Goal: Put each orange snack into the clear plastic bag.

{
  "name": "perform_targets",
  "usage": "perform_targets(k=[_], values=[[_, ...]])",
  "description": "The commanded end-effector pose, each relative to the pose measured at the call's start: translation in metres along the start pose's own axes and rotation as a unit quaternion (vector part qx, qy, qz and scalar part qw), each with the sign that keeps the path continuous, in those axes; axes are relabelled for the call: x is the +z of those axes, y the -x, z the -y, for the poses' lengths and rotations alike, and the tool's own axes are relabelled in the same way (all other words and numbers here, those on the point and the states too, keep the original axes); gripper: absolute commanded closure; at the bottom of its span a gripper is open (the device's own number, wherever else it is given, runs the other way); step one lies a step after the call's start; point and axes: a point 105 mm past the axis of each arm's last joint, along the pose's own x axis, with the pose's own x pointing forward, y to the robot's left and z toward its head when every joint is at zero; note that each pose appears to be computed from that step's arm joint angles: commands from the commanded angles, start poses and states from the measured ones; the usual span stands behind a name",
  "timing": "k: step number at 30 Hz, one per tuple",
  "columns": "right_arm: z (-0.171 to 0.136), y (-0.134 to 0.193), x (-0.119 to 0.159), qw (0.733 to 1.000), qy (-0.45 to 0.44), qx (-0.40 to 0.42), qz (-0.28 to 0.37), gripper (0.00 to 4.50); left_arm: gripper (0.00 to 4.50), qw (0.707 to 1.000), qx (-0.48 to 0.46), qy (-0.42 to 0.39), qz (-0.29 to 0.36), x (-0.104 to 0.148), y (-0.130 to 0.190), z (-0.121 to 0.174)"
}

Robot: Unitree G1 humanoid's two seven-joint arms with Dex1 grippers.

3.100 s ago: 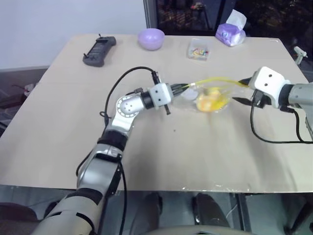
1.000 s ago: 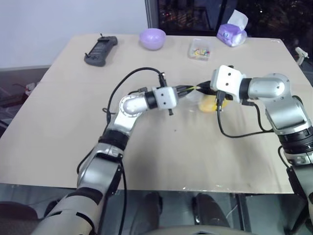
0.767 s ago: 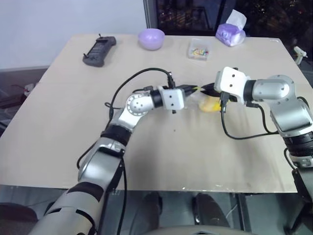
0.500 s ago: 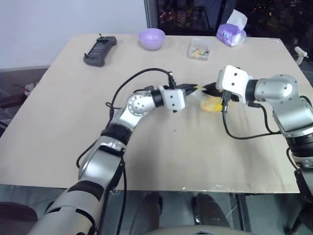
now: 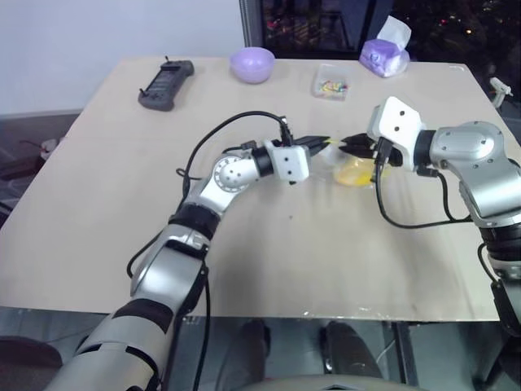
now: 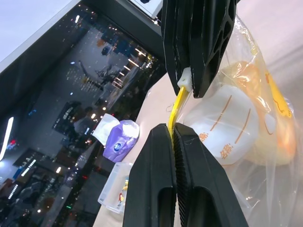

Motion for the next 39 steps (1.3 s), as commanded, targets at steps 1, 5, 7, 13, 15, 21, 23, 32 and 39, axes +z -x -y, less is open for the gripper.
perform_targets(k=[1,5,7,13,15,21,23,32,39], values=[[0.024,0.031,-0.006,0.998,-0.001,-0.052,-0.024,4.47,4.5,0.993,0.067,0.021,-0.093,-0.041,0.041,-0.03],[0.026,0.035,-0.011,0.998,-0.006,-0.055,-0.033,4.47,4.5,0.993,0.068,0.022,-0.094,-0.041,0.042,-0.03],[0.026,0.036,-0.012,0.998,-0.007,-0.054,-0.034,4.47,4.5,0.993,0.068,0.022,-0.095,-0.042,0.043,-0.03],[0.022,0.034,-0.008,0.999,-0.009,-0.046,-0.024,4.47,4.5,0.993,0.069,0.022,-0.097,-0.043,0.044,-0.03],[0.021,0.032,-0.004,0.999,-0.01,-0.044,-0.014,4.47,4.5,0.993,0.068,0.022,-0.094,-0.041,0.043,-0.03],[0.021,0.031,0.004,0.999,-0.011,-0.045,0.008,3.6,4.5,0.994,0.069,0.025,-0.083,-0.038,0.041,-0.031],[0.021,0.031,0.004,0.999,-0.01,-0.049,0.009,2.68,4.5,0.994,0.069,0.03,-0.074,-0.035,0.041,-0.03],[0.014,0.014,0.018,0.998,0.013,-0.047,0.047,2.32,4.5,0.998,0.054,0.028,-0.027,-0.019,0.036,-0.025],[0.007,-0.003,0.035,0.996,0.035,-0.034,0.079,2.32,4.5,0.999,0.035,0.022,0.018,-0.002,0.033,-0.022]])
